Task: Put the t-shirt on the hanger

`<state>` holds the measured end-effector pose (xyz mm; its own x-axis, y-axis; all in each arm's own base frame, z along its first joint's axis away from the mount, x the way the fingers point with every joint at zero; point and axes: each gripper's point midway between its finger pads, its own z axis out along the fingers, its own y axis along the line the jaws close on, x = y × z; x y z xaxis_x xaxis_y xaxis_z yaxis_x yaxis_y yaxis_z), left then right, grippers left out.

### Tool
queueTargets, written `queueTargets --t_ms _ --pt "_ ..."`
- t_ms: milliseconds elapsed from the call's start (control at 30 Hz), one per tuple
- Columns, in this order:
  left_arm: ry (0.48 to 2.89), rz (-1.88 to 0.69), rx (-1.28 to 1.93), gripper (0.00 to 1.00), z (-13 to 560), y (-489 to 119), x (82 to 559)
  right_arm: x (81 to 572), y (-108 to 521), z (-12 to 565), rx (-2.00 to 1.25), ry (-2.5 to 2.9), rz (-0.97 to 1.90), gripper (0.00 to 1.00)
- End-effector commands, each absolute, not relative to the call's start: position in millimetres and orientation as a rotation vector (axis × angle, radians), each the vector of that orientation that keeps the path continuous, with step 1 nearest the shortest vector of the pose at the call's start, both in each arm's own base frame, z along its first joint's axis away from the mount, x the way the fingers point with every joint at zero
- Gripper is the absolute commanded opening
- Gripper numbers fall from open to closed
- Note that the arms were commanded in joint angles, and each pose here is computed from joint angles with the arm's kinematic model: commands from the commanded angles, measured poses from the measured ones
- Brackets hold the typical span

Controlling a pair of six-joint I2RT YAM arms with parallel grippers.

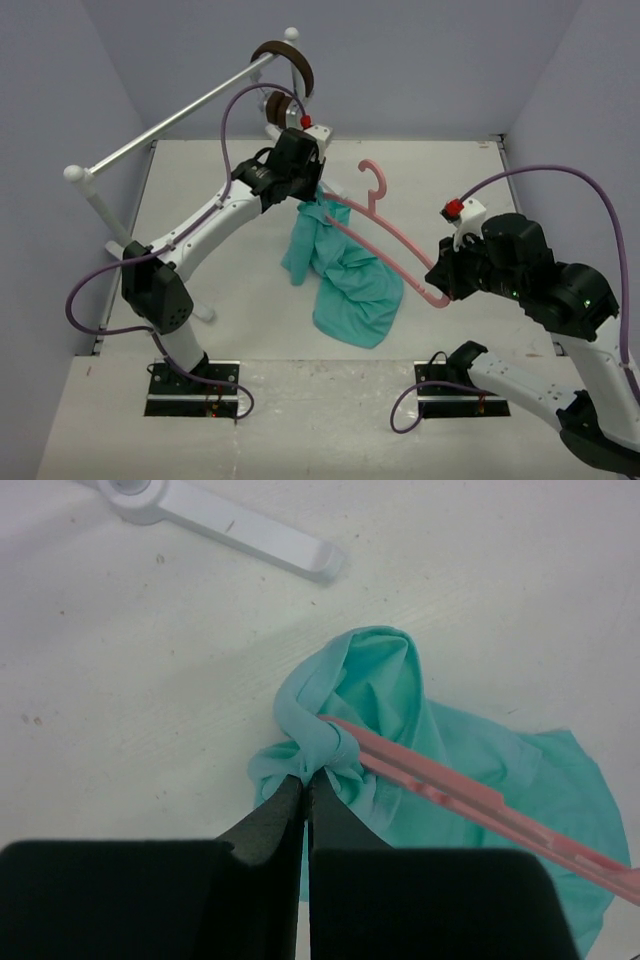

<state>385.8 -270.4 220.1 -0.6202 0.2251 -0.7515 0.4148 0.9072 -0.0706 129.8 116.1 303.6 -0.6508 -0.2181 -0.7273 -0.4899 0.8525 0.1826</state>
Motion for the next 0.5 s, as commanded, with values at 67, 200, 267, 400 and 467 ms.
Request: queueTargets --t_ms 67,200,267,400,467 --pt "2.189 -0.316 0.505 0.0 262.2 -270.6 386.9 116.5 140.4 332.3 -0.657 2.119 0.673 0.0" --pt "2.188 -0.32 0.535 0.0 269.0 -269.6 383.0 113.9 138.4 340.6 -0.658 2.067 0.682 0.0" --pt "2.176 -0.322 0.555 0.0 275.8 -269.0 381.0 114.4 135.2 340.1 -0.65 2.067 0.664 0.0" --pt "2.156 -0.306 0.596 0.0 293.5 -264.1 376.3 116.0 130.4 338.8 -0.636 2.058 0.636 0.0" --pt "2.139 -0.399 0.656 0.0 299.2 -275.6 366.5 116.1 134.6 337.3 -0.653 2.056 0.654 0.0"
